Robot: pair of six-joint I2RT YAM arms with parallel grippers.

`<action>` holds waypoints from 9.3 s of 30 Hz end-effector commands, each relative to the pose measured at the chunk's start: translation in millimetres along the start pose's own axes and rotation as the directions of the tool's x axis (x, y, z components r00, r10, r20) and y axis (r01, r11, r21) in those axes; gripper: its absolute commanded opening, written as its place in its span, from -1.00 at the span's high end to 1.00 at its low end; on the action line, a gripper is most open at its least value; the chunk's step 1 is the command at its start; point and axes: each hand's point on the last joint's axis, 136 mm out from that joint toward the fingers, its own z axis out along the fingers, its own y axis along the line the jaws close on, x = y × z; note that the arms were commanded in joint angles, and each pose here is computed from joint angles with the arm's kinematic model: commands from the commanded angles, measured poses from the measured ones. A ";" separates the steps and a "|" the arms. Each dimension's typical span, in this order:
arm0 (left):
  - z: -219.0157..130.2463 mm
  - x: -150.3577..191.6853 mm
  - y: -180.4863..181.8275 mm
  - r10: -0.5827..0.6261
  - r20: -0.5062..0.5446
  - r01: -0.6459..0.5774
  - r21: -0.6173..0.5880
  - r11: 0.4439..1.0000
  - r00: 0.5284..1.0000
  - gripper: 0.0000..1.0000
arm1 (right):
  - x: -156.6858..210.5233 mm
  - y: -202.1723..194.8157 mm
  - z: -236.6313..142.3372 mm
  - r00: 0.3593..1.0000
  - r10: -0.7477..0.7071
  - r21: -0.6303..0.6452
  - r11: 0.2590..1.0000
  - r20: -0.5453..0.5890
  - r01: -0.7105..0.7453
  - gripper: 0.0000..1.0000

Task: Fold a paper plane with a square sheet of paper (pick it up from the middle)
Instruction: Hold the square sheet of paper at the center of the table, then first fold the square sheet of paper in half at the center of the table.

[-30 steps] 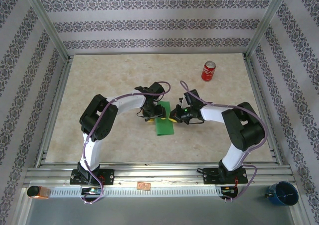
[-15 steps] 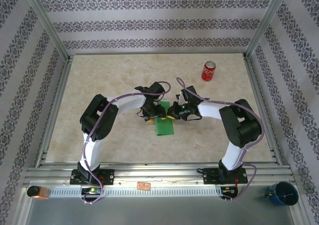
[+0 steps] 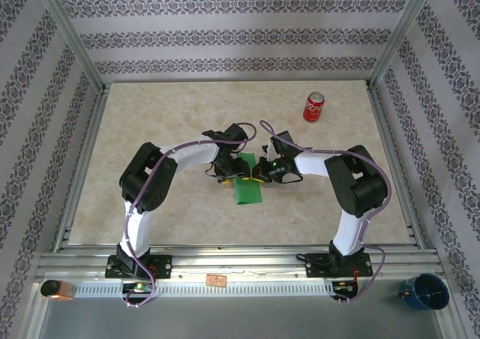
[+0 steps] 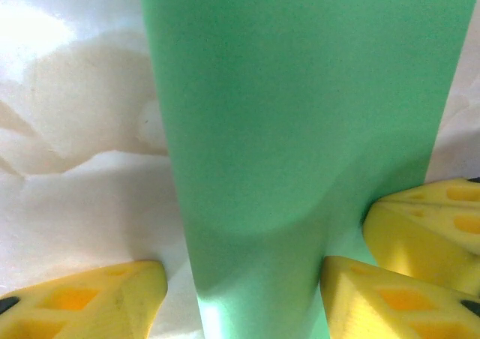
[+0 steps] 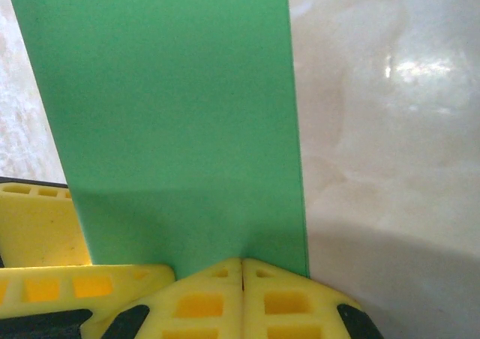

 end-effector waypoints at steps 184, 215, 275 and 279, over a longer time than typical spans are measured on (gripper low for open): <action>-48.2 -3.5 -33.2 -0.058 0.148 -0.032 0.543 0.839 0.987 0.93 | 26.9 -66.2 -13.4 0.993 0.065 0.298 0.954 -0.096 -0.033 1.00; -22.5 -31.9 -24.7 -0.089 0.115 0.014 0.531 0.847 0.989 0.84 | 27.3 -66.8 -15.6 0.992 0.050 0.300 0.954 -0.114 -0.014 1.00; 14.7 -94.2 43.2 -0.218 0.118 0.165 0.349 0.923 0.969 0.81 | 34.2 -72.2 -15.7 0.988 0.055 0.304 0.953 -0.142 -0.010 1.00; 11.3 -97.9 43.3 -0.211 0.132 0.149 0.372 0.916 0.969 0.78 | 33.5 -72.4 -16.1 0.988 0.059 0.302 0.953 -0.140 -0.014 1.00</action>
